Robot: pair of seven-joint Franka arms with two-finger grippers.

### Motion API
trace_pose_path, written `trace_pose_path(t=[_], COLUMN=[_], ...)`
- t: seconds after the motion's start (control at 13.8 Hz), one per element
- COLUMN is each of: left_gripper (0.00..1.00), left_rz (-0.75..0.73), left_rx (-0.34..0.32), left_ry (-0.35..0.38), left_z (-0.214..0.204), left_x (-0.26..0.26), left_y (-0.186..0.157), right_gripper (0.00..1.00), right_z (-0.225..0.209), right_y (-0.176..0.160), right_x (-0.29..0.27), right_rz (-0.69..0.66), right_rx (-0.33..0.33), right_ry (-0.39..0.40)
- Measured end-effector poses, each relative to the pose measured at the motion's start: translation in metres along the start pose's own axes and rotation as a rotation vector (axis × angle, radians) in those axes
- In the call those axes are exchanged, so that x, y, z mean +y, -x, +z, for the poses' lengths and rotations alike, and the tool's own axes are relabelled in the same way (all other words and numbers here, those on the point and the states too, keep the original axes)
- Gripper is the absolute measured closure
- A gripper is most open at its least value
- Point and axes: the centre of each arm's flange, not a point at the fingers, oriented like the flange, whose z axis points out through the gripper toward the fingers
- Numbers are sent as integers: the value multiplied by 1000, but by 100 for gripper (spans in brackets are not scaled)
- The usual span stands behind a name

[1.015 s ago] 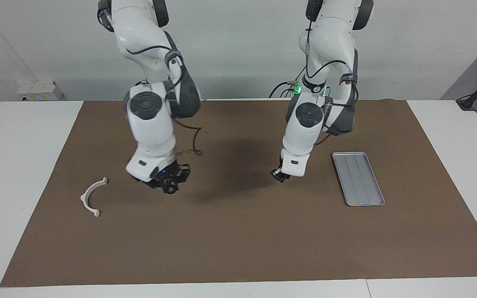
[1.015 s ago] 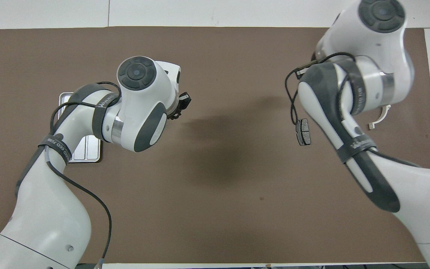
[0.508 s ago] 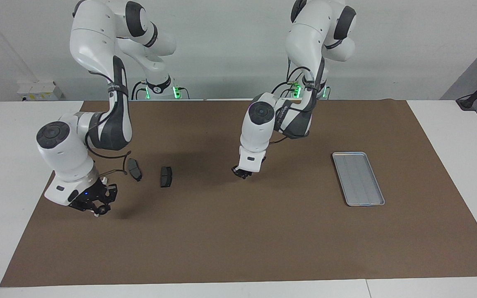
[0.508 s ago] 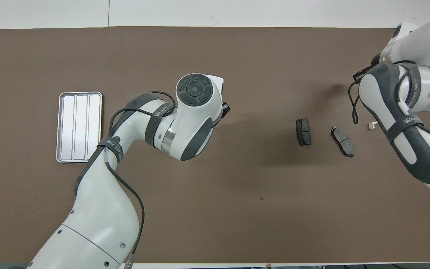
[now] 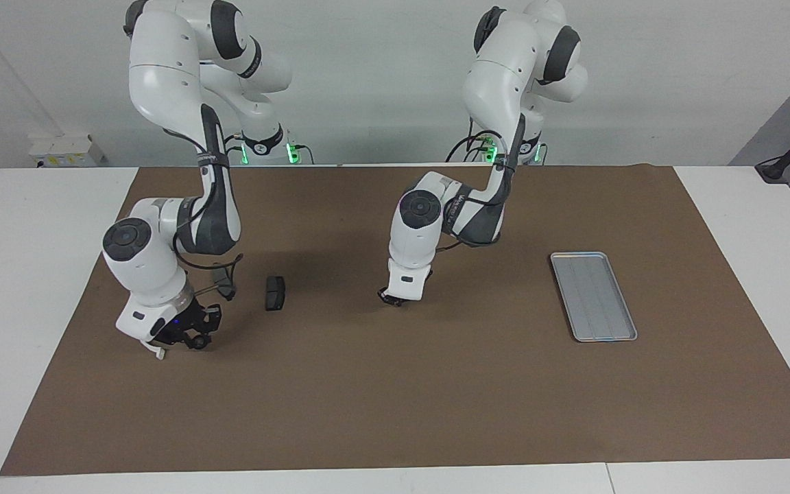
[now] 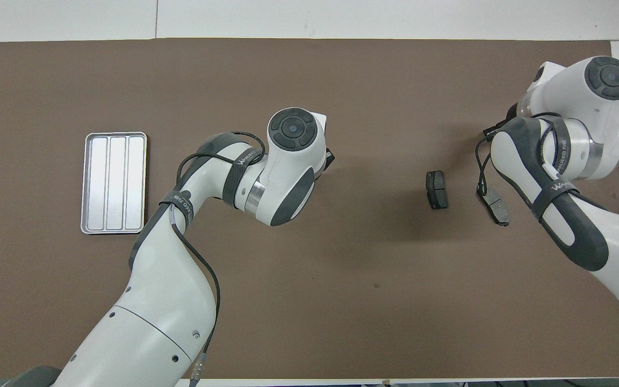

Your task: Place bearing gear from tray to pile

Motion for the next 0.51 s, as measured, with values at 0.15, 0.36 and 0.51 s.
trace_pose_path(t=[0.15,0.36,0.51], left_gripper=[76,61,60], left_rz=[-9,-17,-28], left_rx=[1,2,2], left_ry=[2,3,4], left_z=[0,0,1], left_x=[0,1,0], left_y=[0,1,1], right_gripper=[65,65,65], right_z=[1,4,7], right_y=[0,5,7], right_x=[-8,-9,-9], right_rz=[41,75,113], right_rx=[-4,-15,-19], right_ry=[-4,-9,-15])
